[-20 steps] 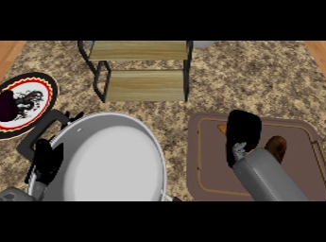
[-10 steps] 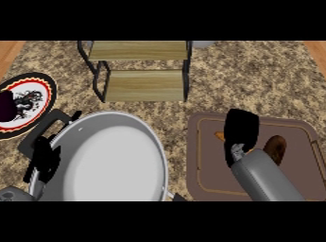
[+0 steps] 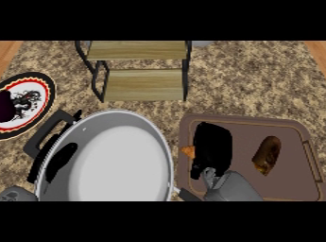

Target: Pick the croissant from the tray and place it in the tiered shelf

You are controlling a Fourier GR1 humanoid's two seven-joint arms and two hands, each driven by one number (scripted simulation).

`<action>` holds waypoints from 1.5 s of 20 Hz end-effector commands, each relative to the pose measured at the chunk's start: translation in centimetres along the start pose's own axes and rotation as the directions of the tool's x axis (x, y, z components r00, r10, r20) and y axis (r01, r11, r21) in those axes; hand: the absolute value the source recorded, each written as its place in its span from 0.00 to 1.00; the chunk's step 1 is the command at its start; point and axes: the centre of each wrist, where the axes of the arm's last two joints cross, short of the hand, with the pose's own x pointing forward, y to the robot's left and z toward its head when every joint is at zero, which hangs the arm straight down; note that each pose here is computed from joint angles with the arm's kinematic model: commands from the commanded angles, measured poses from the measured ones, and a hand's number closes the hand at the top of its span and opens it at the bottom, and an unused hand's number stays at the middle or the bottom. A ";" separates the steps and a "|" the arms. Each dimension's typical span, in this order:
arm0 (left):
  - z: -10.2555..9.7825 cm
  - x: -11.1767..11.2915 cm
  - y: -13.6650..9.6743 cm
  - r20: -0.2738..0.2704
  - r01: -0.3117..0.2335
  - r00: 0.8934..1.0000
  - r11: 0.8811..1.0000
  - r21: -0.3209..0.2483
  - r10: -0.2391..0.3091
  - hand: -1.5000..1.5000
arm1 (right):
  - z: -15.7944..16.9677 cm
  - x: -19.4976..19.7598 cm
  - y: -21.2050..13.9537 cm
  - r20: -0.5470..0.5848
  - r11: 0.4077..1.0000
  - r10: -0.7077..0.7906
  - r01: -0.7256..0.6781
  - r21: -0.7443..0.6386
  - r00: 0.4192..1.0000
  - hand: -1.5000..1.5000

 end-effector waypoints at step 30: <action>-0.2 -0.8 -1.8 0.031 -0.002 1.000 0.997 -0.073 0.005 0.50 | -3.1 8.7 -25.0 0.085 0.778 -0.402 0.389 -0.493 0.912 1.00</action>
